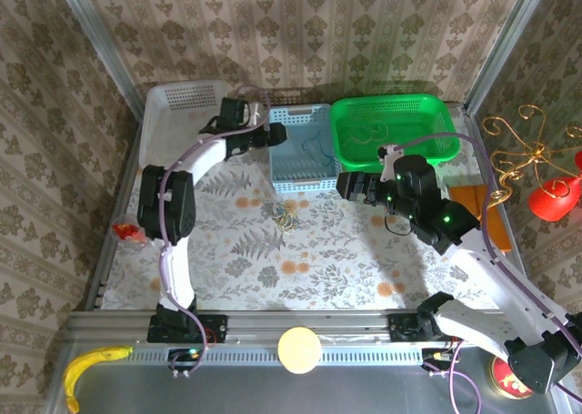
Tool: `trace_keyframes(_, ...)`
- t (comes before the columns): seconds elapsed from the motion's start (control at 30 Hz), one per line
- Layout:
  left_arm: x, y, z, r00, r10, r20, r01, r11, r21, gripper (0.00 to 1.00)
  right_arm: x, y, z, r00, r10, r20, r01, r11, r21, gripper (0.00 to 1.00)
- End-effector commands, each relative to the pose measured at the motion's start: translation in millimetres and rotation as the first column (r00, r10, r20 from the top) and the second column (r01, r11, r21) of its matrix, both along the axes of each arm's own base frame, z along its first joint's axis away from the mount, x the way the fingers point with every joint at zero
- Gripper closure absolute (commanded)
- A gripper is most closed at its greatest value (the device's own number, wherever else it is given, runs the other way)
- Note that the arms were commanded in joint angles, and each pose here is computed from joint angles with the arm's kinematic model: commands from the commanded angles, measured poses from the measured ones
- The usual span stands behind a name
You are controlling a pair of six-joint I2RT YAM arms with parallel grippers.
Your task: Untangle the cables
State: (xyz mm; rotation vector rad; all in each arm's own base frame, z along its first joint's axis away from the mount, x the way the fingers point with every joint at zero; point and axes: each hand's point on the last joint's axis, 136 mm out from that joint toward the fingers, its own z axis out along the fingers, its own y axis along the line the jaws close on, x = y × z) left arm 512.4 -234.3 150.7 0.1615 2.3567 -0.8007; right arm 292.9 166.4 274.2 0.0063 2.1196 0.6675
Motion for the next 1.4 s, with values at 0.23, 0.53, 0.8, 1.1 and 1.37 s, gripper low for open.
trace_keyframes(0.23, 16, 117, 50, 0.987, 0.154, 0.039, -0.158, 0.977, 0.147, 0.00, 8, -4, -4, 0.998, -0.054, -0.022, 0.053, 0.998, -0.026, 0.00)
trace_keyframes(0.53, 21, 127, -9, 0.988, 0.114, -0.108, -0.090, 0.975, 0.206, 0.00, 10, 10, -20, 0.999, -0.002, -0.044, 0.002, 1.000, -0.004, 0.00)
trace_keyframes(0.8, -6, 83, -24, 0.986, -0.015, -0.166, 0.043, 0.985, 0.169, 0.00, -5, 49, -50, 0.977, 0.182, -0.110, -0.173, 0.982, 0.081, 0.14)
trace_keyframes(1.1, -60, 29, -23, 0.979, -0.107, -0.171, 0.124, 0.988, 0.092, 0.00, -15, 71, -86, 0.972, 0.198, -0.130, -0.199, 0.980, 0.006, 0.18)
trace_keyframes(1.37, -78, 20, 19, 0.991, -0.098, -0.089, 0.098, 0.995, 0.006, 0.00, -12, 103, -126, 0.954, 0.220, -0.203, -0.241, 0.967, -0.087, 0.26)
